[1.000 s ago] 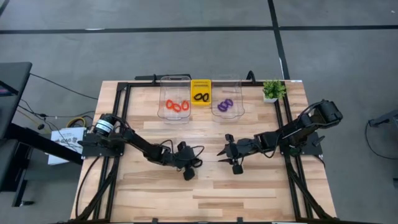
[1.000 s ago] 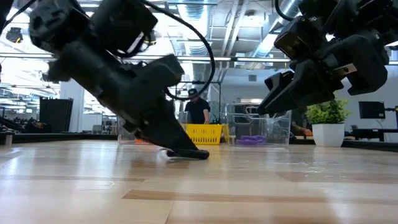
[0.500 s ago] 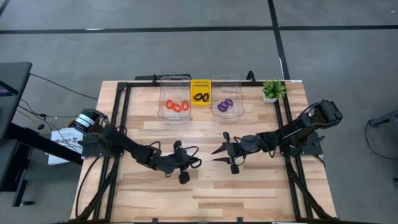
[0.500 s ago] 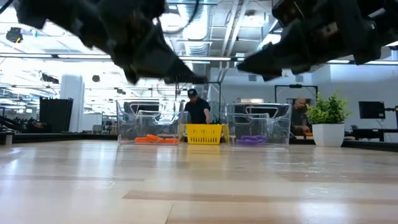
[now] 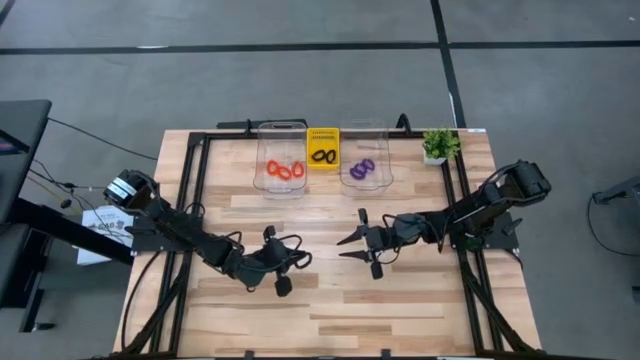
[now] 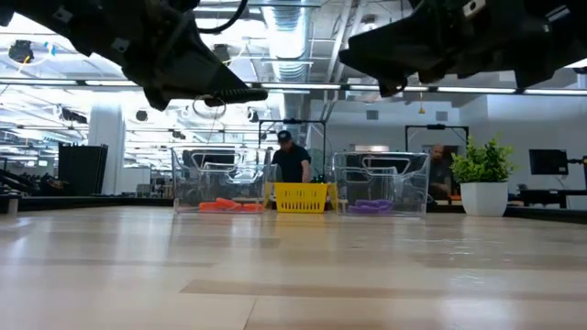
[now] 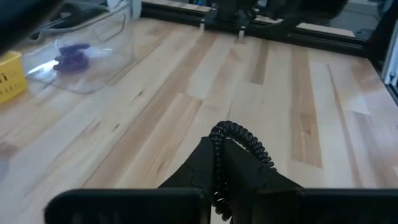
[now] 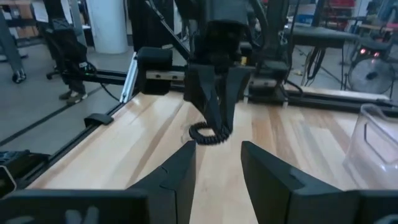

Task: Sort spring keychains
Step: Put the black spring keychain into the yellow bin

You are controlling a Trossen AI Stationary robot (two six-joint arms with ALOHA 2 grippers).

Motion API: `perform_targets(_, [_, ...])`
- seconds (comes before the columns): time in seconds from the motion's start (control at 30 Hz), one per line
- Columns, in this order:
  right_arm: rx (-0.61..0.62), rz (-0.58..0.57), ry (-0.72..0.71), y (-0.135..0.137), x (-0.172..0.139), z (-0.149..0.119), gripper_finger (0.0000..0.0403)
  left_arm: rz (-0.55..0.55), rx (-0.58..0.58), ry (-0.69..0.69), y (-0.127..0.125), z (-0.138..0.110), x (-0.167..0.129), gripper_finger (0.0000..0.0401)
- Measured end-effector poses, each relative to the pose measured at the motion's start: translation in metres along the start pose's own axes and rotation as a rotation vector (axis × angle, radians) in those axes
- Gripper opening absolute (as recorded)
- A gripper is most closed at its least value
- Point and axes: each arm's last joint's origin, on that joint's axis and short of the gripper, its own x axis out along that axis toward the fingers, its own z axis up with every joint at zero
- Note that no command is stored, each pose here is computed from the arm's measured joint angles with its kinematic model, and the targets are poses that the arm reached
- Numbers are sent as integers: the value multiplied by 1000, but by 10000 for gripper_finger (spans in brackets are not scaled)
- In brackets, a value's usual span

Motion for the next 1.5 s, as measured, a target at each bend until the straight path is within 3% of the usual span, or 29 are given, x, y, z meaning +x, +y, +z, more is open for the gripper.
perform_targets(0.27, [-27,-3,-15,-1,7,7,118,23,-34,-10,2,-1,0,20])
perform_targets(0.6, [58,13,-26,3,6,9,118,20,-42,-14,2,-1,0,20])
perform_targets(1.03, [45,52,10,8,6,5,118,31,-44,-13,5,1,3,25])
perform_targets(1.5, [147,70,58,15,11,-2,118,37,51,-16,7,2,5,24])
